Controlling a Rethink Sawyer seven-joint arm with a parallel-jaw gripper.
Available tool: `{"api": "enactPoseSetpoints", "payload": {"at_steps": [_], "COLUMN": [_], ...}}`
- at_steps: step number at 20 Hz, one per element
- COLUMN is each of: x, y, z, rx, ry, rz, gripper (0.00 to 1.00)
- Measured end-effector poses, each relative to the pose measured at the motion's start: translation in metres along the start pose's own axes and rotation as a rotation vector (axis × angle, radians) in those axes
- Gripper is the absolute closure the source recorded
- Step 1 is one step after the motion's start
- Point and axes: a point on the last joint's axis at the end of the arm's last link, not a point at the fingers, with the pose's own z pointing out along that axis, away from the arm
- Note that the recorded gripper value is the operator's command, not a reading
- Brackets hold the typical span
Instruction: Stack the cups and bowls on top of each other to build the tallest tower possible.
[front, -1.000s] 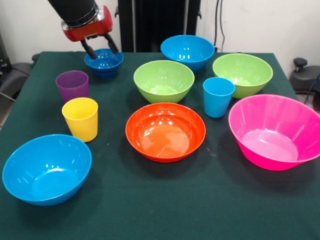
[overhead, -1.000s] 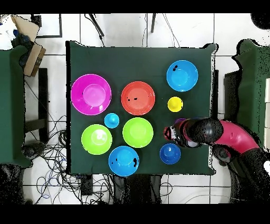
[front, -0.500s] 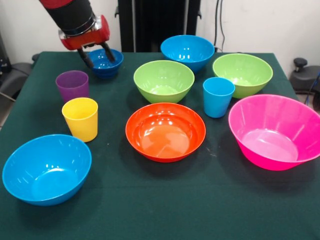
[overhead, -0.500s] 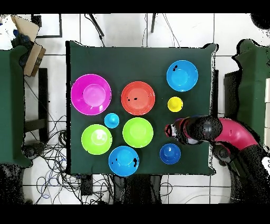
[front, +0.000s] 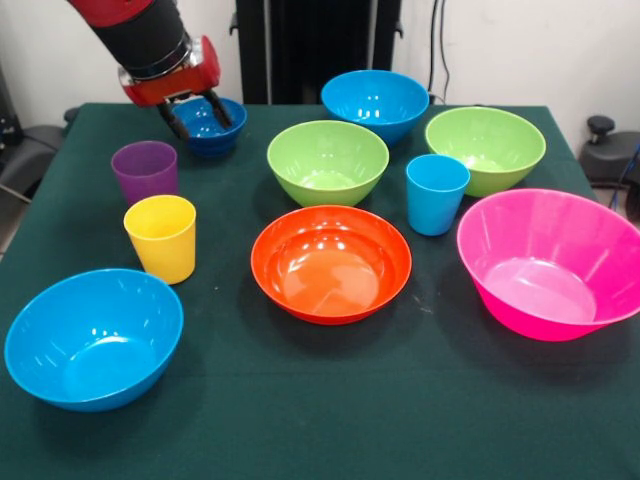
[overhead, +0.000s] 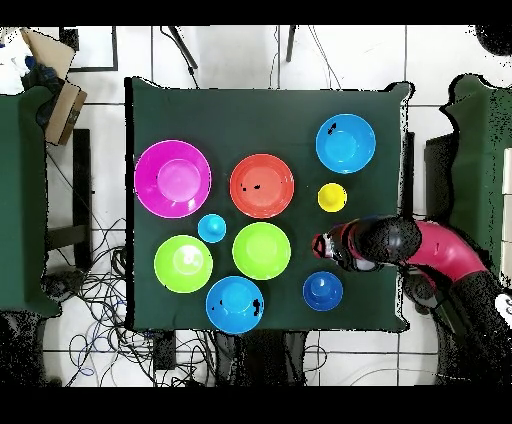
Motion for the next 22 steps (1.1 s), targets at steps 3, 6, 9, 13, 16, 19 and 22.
{"api": "enactPoseSetpoints", "payload": {"at_steps": [3, 6, 9, 13, 16, 19, 22], "x": [0.000, 0.000, -0.001, -0.001, -0.002, -0.003, -0.004], "y": [0.000, 0.001, 0.002, 0.001, 0.001, -0.003, -0.008], "z": [-0.002, -0.004, -0.007, -0.012, -0.015, -0.020, -0.023], "rx": [-0.002, -0.005, -0.008, -0.013, -0.017, -0.021, -0.021], "ry": [0.020, 0.033, 0.044, 0.062, 0.070, 0.073, 0.064], "rz": [-0.003, -0.005, -0.008, -0.010, -0.011, -0.007, 0.001], "gripper": [0.00, 0.00, 0.00, 0.00, 0.00, 0.00, 0.00]}}
